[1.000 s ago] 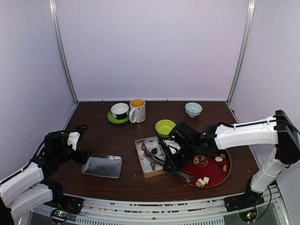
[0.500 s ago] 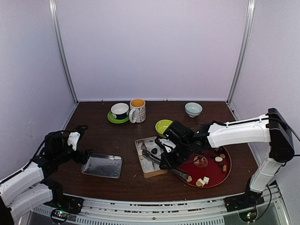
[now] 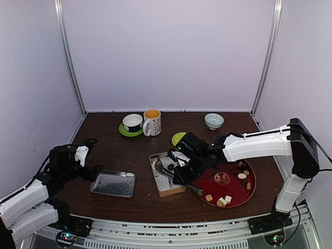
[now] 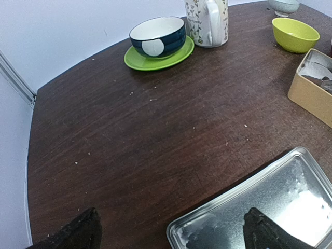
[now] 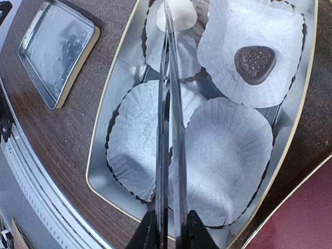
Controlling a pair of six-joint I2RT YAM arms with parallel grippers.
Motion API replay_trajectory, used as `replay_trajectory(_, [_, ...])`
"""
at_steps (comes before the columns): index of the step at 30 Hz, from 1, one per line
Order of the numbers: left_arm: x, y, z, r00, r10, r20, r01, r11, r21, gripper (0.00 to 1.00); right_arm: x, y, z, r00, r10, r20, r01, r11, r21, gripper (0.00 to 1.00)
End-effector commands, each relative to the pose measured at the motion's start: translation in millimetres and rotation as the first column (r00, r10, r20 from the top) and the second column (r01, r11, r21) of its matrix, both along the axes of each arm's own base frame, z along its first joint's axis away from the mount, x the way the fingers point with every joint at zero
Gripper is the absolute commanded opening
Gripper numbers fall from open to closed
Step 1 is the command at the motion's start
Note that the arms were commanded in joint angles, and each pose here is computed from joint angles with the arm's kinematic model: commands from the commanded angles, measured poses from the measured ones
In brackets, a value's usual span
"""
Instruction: Pack the chocolate
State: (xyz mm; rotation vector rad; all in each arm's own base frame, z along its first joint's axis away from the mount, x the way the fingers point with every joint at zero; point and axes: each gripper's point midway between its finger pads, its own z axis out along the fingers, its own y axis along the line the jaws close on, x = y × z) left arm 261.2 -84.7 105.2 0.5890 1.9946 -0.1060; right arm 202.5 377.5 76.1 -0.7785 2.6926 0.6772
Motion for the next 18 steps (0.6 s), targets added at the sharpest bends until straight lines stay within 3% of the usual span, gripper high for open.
replay_trajectory(1, [5, -3, 12, 0.999, -0.015, 0.040, 0.015, 1.000, -0.005, 0.98, 10, 0, 38, 0.995, -0.008, 0.097, 0.004, 0.999, 0.047, 0.17])
replay_trajectory(10, [5, -3, 12, 0.999, -0.015, 0.041, 0.015, 1.000, -0.005, 0.98, 23, -64, 59, 0.969, -0.144, 0.199, 0.148, 0.989, -0.004, 0.17])
replay_trajectory(18, [5, -2, 13, 0.999, -0.014, 0.042, 0.014, 1.000, -0.006, 0.98, 21, -143, 32, 0.922, -0.329, 0.204, 0.346, 0.937, -0.051, 0.18])
